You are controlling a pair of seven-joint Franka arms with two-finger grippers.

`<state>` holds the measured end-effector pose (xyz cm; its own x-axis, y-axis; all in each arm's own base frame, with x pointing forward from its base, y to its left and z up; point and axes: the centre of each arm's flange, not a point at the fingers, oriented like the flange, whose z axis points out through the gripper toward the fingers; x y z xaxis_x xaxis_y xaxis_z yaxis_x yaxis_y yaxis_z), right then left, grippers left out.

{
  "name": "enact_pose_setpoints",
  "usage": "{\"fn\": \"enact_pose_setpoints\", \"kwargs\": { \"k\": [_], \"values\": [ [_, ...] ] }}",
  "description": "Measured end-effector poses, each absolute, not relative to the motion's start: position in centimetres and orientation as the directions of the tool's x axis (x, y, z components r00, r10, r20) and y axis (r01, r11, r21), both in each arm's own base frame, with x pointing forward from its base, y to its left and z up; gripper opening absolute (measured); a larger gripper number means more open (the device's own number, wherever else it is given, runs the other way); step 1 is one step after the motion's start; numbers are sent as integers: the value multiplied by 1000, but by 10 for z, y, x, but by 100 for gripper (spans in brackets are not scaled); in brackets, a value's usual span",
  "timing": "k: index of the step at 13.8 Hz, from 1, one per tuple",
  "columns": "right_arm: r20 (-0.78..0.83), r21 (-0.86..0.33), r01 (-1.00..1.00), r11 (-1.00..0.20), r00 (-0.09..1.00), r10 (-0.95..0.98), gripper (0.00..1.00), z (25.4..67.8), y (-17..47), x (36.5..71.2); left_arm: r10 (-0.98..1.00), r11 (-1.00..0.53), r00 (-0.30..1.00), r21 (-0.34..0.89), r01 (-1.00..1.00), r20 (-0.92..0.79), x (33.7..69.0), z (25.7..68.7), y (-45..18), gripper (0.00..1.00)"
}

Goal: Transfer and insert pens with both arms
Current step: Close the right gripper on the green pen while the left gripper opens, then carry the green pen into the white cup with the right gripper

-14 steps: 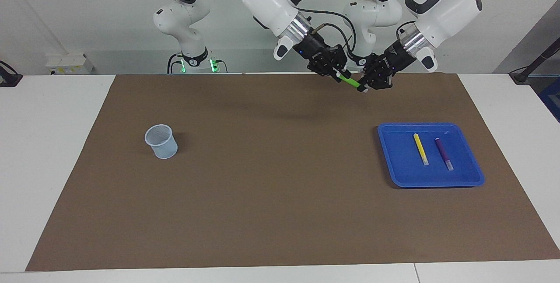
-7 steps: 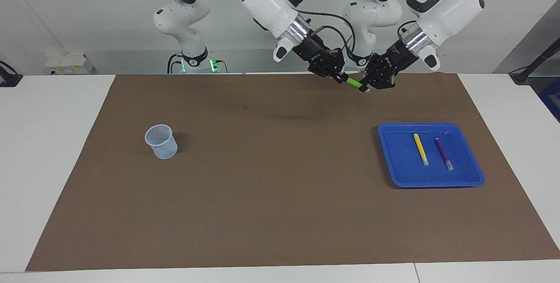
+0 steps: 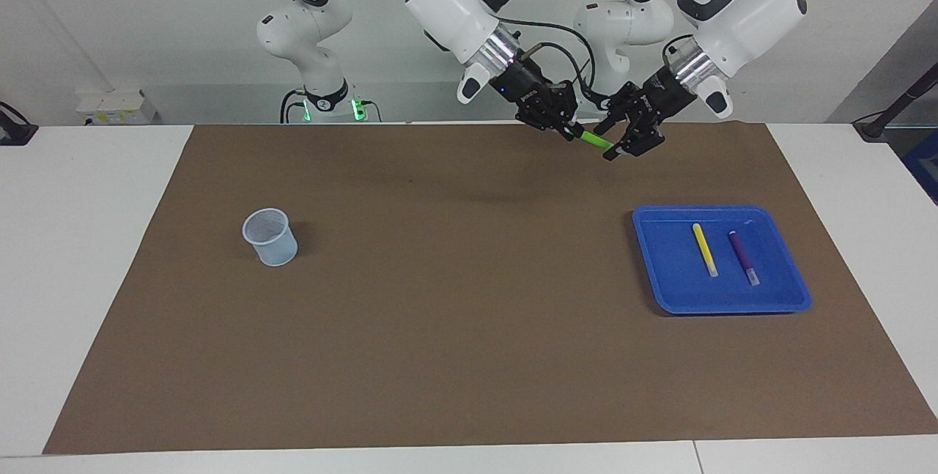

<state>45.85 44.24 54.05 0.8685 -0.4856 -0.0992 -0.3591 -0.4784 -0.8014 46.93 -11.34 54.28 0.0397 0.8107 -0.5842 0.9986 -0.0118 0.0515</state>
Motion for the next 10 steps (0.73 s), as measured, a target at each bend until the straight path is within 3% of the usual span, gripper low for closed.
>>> {"fn": "enact_pose_setpoints", "kwargs": {
  "k": [2, 5, 10],
  "values": [
    [-43, -795, -296, -530, 898, -437, 19, 536, 438, 463, 811, -9, 39, 54, 998, -584, 470, 543, -112, 100],
    [-3, -764, -240, -598, 929, -370, 19, 526, 417, 481, 808, -51, 97, 96, 994, -581, 471, 544, -105, 100],
    [100, -600, -41, -799, 987, -125, 19, 505, 358, 515, 795, -339, 412, 236, 911, -446, 472, 536, -68, 100]
  ]
}}
